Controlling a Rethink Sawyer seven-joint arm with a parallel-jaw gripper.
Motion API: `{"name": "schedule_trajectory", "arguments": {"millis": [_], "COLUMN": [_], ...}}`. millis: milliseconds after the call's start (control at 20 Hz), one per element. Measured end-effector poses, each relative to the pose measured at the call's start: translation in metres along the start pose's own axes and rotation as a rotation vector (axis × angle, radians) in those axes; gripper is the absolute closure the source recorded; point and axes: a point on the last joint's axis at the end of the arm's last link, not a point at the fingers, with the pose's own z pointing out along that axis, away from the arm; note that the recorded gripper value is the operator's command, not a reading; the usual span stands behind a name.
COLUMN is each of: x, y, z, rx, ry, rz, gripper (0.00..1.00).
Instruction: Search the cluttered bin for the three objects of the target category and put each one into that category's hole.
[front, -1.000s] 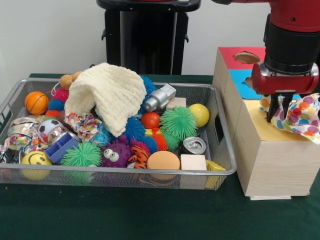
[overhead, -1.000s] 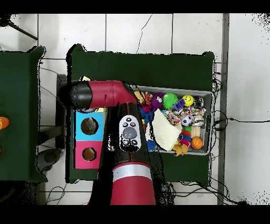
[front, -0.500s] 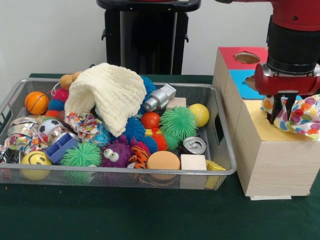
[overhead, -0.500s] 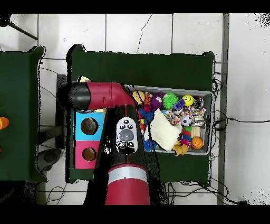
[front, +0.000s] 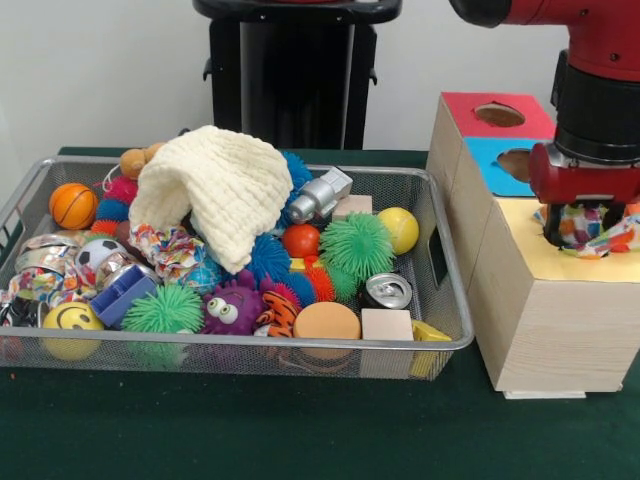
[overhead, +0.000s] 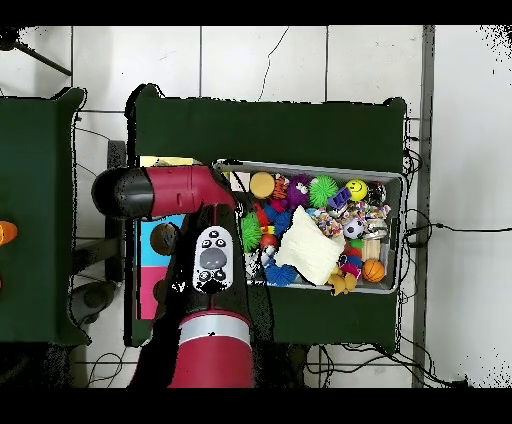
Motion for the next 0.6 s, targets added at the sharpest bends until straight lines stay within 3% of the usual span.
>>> {"name": "schedule_trajectory", "arguments": {"millis": [600], "x": [0.0003], "y": [-0.0053], "z": [0.0102], "rx": [0.004], "ry": [-0.002], "rz": [0.045], "gripper": [0.0]}}
